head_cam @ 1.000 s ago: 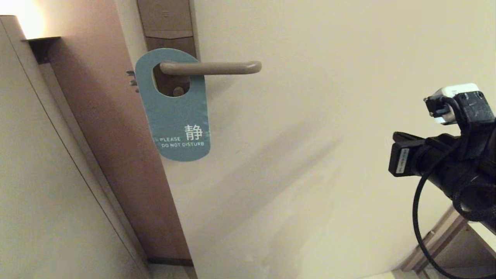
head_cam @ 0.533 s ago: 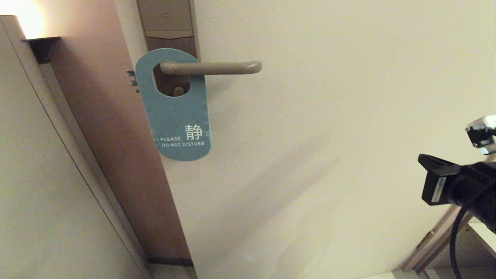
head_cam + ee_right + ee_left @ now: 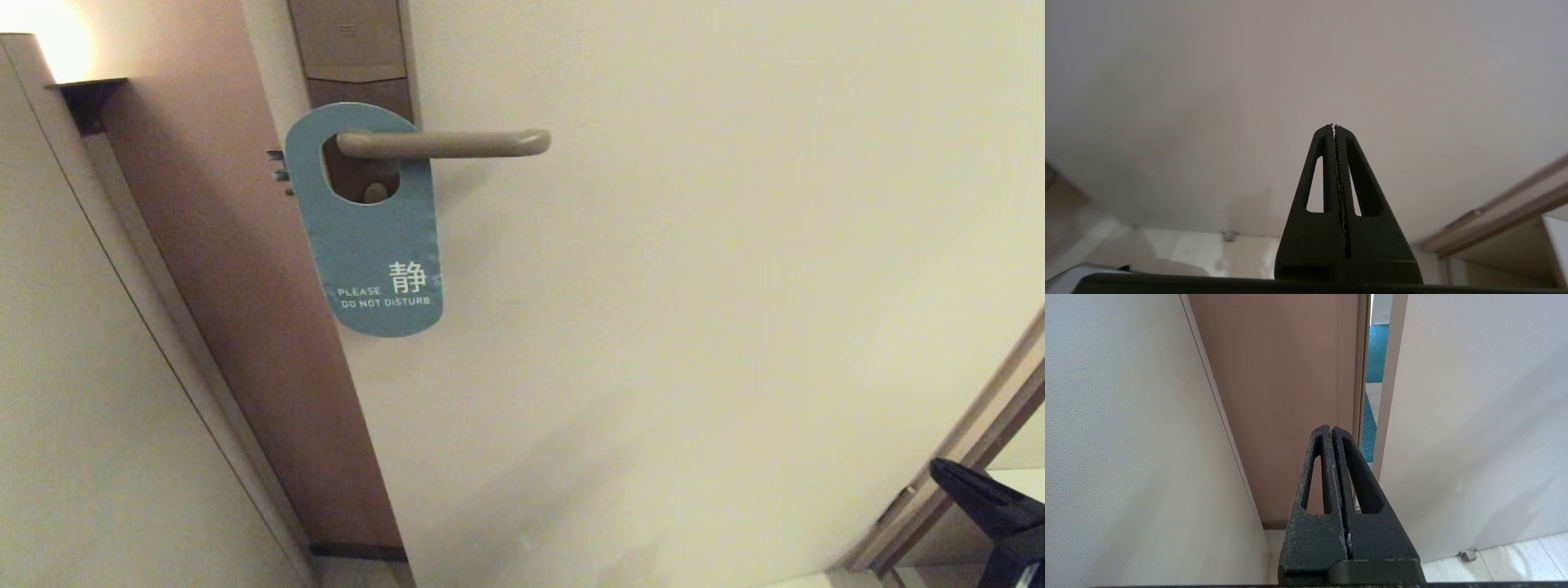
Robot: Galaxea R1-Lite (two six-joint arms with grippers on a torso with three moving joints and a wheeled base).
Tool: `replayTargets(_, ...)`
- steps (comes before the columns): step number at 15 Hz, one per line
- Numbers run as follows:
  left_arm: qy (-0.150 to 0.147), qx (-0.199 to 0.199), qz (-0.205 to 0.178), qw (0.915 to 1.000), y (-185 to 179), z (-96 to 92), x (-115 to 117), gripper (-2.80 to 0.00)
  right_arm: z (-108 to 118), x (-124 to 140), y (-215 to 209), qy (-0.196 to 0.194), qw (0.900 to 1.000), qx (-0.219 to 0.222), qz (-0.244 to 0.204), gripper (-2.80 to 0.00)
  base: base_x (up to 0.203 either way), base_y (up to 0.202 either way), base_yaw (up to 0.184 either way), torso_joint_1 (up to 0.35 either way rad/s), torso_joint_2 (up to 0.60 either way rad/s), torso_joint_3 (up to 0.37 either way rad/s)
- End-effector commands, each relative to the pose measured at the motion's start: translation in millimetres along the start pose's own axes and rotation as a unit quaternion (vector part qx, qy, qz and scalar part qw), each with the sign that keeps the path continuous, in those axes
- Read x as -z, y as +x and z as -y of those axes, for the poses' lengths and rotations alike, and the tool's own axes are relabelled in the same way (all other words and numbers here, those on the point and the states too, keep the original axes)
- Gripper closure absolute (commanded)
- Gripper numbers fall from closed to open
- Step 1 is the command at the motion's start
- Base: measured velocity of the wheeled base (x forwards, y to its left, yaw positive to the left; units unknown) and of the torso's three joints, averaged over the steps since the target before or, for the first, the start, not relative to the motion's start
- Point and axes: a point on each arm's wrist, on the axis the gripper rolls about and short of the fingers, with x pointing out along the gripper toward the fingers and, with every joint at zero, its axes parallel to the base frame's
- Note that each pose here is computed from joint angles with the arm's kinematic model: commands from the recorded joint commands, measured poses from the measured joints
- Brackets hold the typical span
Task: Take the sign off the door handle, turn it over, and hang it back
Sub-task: Take down the sign
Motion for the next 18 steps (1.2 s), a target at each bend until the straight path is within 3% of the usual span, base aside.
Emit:
replayTargets(1,0.000,0.000,-0.001,1.0000,0,0.0,0,0.00,3,15,-12,0.007,1.000,-0.009,0.018,0.00,0.000,0.000,0.000,0.000,0.00,0.000)
replayTargets(4,0.000,0.000,-0.001,1.0000,0,0.0,0,0.00,5,19,-26,0.024,0.997,-0.054,0.054,0.00,0.000,0.000,0.000,0.000,0.00,0.000)
replayTargets(8,0.000,0.000,-0.001,1.0000,0,0.0,0,0.00,10,43,-43,0.034,0.997,-0.070,-0.003,0.00,0.000,0.000,0.000,0.000,0.00,0.000)
replayTargets(12,0.000,0.000,-0.001,1.0000,0,0.0,0,0.00,12,64,-62,0.047,0.996,-0.070,-0.020,0.00,0.000,0.000,0.000,0.000,0.00,0.000)
replayTargets(16,0.000,0.000,-0.001,1.0000,0,0.0,0,0.00,13,73,-74,0.047,0.997,-0.053,0.013,0.00,0.000,0.000,0.000,0.000,0.00,0.000)
replayTargets(18,0.000,0.000,-0.001,1.0000,0,0.0,0,0.00,13,81,-74,0.070,0.997,-0.030,-0.027,0.00,0.000,0.000,0.000,0.000,0.00,0.000)
